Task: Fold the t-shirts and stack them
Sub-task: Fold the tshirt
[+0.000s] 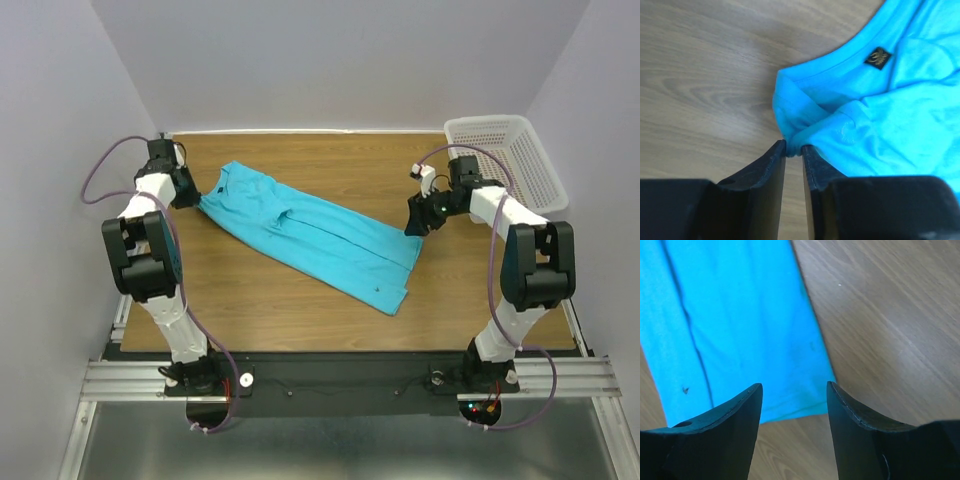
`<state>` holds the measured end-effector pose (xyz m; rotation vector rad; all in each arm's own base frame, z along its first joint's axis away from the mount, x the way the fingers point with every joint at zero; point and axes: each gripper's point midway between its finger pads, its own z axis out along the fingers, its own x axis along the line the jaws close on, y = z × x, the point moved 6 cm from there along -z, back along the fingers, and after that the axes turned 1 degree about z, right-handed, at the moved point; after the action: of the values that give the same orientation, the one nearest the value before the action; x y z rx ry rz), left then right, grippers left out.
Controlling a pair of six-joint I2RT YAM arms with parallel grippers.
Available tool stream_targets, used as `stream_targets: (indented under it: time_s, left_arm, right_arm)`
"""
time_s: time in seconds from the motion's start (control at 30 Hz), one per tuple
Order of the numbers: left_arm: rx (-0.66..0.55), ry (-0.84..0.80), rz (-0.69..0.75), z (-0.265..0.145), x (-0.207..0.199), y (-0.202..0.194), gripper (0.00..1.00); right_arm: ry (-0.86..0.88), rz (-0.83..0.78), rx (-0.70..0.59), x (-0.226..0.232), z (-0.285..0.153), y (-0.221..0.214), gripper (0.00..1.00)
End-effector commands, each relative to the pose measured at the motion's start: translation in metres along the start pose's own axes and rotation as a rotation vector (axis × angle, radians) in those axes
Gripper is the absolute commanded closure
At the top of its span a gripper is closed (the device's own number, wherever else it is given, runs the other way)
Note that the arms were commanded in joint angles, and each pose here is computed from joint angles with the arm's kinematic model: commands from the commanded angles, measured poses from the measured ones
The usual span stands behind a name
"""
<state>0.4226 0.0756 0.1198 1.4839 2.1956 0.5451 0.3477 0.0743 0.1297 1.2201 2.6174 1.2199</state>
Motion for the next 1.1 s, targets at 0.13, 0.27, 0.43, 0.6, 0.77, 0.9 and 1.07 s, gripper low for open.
stream_targets:
  time_s: [0.13, 0.27, 0.43, 0.6, 0.77, 0.9, 1.07]
  left_arm:
    - [-0.337, -0.026, 0.045, -0.106, -0.01, 0.06, 0.52]
    - [-0.381, -0.028, 0.045, -0.126, -0.008, 0.051, 0.01]
    - [-0.444, -0.025, 0.043, -0.148, -0.006, 0.045, 0.01]
    - [-0.438, -0.048, -0.005, -0.146, 0.003, 0.035, 0.01]
    - [-0.379, -0.115, 0.006, -0.139, 0.004, 0.026, 0.02]
    - [-0.388, -0.178, 0.02, -0.145, -0.003, 0.017, 0.02]
    - [-0.354, -0.231, 0.006, -0.141, -0.007, 0.005, 0.05]
  right_arm:
    - [-0.104, 0.052, 0.025, -0.024, 0.016, 0.005, 0.41]
    - [-0.082, 0.062, 0.054, -0.022, 0.023, -0.008, 0.41]
    - [-0.112, 0.068, 0.102, -0.029, 0.027, -0.02, 0.41]
    - [-0.12, 0.08, 0.134, -0.033, 0.034, -0.029, 0.41]
    - [-0.087, 0.102, 0.148, -0.028, 0.038, -0.038, 0.5]
    - [-0.057, 0.127, 0.149, -0.022, 0.039, -0.044, 0.65]
    - [-0.07, 0.136, 0.168, -0.016, 0.034, -0.051, 0.86]
